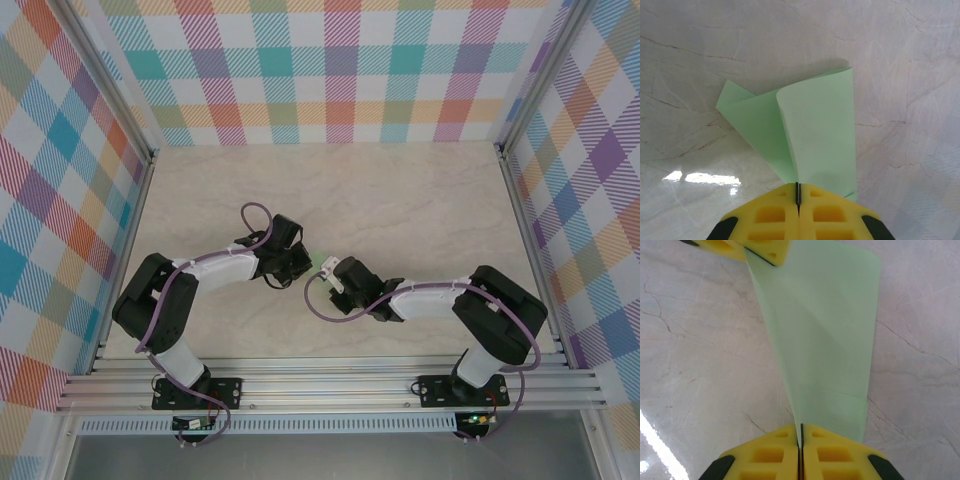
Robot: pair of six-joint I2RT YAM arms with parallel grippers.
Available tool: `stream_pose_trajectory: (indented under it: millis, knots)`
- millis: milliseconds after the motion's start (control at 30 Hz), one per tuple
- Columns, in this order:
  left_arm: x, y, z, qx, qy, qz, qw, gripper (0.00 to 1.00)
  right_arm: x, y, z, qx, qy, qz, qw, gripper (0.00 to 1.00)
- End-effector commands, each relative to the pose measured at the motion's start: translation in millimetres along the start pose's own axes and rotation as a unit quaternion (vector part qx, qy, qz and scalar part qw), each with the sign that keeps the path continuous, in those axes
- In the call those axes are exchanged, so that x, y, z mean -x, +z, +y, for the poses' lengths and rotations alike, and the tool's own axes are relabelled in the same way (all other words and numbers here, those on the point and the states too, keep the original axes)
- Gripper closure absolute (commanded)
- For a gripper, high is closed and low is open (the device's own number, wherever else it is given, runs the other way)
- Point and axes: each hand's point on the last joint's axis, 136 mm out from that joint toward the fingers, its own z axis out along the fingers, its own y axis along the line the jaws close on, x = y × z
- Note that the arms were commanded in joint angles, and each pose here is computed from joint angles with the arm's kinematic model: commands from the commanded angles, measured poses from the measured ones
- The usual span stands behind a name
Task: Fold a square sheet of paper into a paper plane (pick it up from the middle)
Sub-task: Fold the wing for the fifth time at the center of the table.
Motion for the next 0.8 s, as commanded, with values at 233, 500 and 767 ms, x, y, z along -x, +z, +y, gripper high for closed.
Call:
stream_pose_trajectory:
  millis: [233, 500, 767]
  knots:
    - [13.6, -37.4, 5.5, 0.025, 0.017, -0.042, 0.999, 0.55, 11.6, -8.1, 9.8, 0.054, 0.104, 0.010, 0.993, 1.00]
    - [15.0, -68.3, 23.7, 0.042, 0.020, -0.080, 0.996, 0.38, 14.9, -13.5, 16.6, 0.137, 0.240, 0.036, 0.960, 1.00]
    - [4.1, -62.8, 25.2, 0.012, 0.018, -0.063, 0.998, 0.38, 21.1, -16.1, 14.1, 0.215, 0.324, 0.038, 0.920, 1.00]
